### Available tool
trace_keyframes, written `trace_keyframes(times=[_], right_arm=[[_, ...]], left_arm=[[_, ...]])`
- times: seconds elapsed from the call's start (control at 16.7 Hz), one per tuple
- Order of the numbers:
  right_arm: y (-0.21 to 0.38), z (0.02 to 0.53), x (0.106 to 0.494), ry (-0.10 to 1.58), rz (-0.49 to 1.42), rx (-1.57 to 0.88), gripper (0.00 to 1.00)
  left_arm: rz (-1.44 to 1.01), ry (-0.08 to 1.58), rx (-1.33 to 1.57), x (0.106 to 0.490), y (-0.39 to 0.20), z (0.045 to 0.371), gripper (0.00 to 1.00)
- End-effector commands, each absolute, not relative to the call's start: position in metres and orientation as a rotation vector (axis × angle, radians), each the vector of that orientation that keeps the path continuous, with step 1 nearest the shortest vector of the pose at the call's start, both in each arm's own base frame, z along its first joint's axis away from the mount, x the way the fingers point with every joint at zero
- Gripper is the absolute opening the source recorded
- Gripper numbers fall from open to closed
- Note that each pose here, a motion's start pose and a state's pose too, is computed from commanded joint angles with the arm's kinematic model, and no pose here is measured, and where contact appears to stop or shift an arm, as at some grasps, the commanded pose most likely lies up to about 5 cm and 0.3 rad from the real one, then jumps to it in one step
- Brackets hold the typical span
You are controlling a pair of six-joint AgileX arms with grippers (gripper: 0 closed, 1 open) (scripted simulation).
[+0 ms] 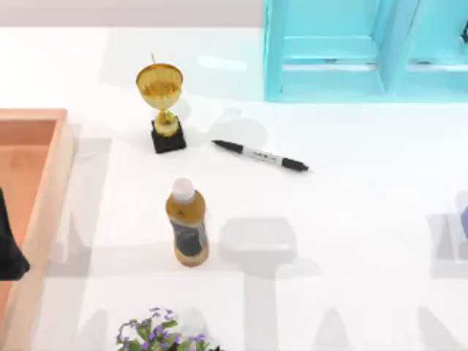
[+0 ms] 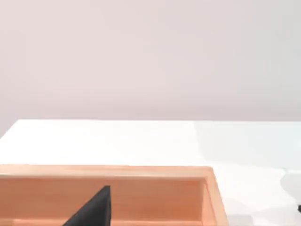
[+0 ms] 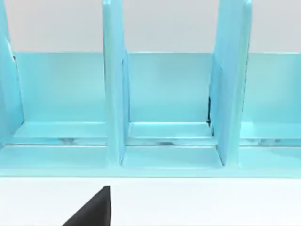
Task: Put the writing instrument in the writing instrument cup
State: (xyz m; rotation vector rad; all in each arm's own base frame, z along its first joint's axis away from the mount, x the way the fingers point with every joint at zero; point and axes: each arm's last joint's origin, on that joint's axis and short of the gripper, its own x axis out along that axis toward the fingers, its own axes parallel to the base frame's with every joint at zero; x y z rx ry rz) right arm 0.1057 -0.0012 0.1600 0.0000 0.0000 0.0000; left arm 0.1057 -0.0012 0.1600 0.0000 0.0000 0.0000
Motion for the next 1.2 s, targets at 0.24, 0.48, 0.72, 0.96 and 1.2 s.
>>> trace_keyframes(times=[0.24, 0.48, 0.72, 0.96, 1.2], right_arm=[[0.0, 0.165, 0.106, 0.018, 0.017, -0.011, 1.0], [0.01, 0.2, 0.11, 0.129, 0.117, -0.086, 1.0], [0.029, 0.257, 0.138, 0.33, 0.27, -0.22, 1.0], [0.072, 0.301, 0.207, 0.606, 0.456, -0.396, 1.0], [0.139, 0.3, 0.29, 0.88, 0.64, -0.588, 1.0]], left_arm=[[0.0, 0.0, 0.0, 0.106, -0.001, 0.16, 1.0], [0.0, 0.0, 0.0, 0.106, -0.001, 0.16, 1.0], [0.0, 0.0, 0.0, 0.106, -0.001, 0.16, 1.0], [0.0, 0.0, 0.0, 0.106, -0.001, 0.16, 1.0], [0.0, 0.0, 0.0, 0.106, -0.001, 0.16, 1.0]])
